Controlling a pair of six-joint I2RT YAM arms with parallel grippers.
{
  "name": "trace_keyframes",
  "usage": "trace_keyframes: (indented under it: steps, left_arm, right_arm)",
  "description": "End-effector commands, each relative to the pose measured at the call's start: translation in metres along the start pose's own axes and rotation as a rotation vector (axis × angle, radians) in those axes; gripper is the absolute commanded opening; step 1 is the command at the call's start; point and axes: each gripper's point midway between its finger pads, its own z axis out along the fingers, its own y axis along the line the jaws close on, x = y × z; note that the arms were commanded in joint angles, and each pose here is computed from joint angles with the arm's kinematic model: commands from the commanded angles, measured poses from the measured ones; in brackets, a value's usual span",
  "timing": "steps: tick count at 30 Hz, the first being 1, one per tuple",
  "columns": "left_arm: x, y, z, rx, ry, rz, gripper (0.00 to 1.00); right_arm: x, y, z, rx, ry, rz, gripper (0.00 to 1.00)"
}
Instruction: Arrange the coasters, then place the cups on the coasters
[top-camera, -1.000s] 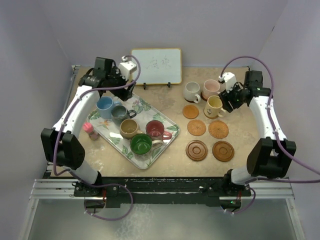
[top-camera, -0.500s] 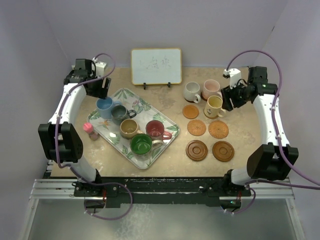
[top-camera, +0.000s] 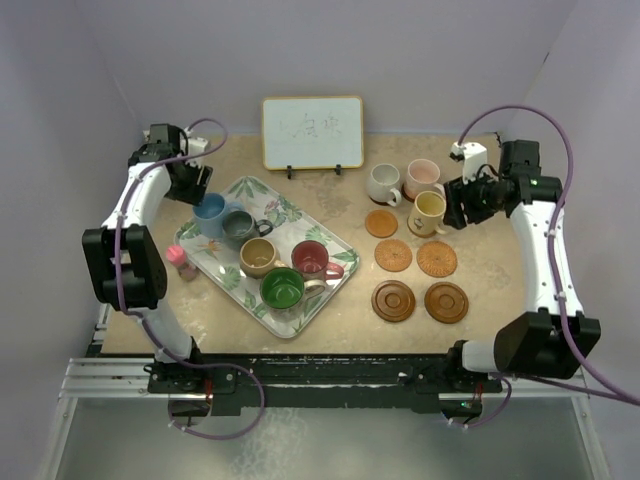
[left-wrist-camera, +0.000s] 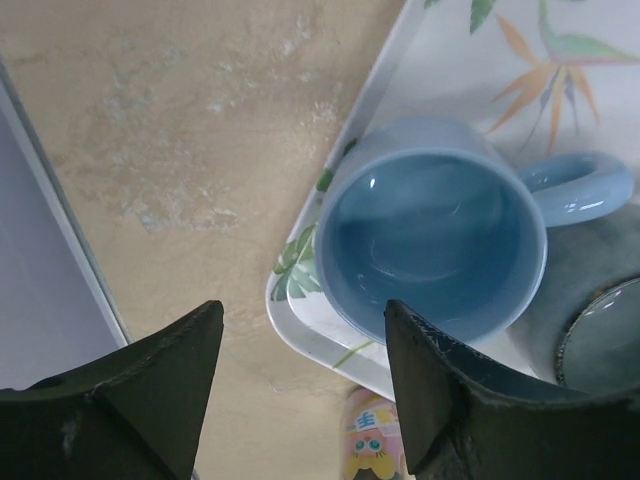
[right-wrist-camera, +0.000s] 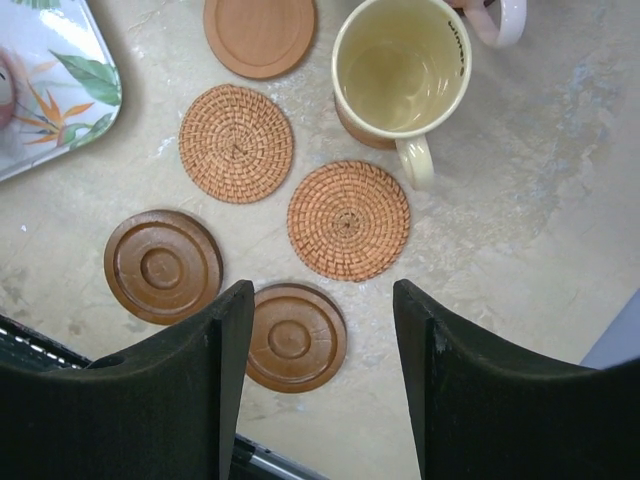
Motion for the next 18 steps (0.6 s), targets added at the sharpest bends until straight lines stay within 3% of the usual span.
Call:
trace_keyframes:
  steps: [1, 13, 18]
  left_arm:
    - [0.014, 0.002, 0.016, 0.006, 0.022, 0.106, 0.61]
    - [0.019, -0.01, 0.053, 0.078, 0.04, 0.094, 0.55]
    - [0.016, -0.013, 0.066, 0.093, 0.021, 0.086, 0.45]
  right_arm:
    - [0.008, 0.009, -0.007, 0.021, -0.026, -0.009, 0.6]
    - [0.03, 0.037, -0.005, 0.026, -0.149, -0.043, 0.58]
    - [0.025, 0.049, 0.0, -0.029, -0.179, -0.075, 0.58]
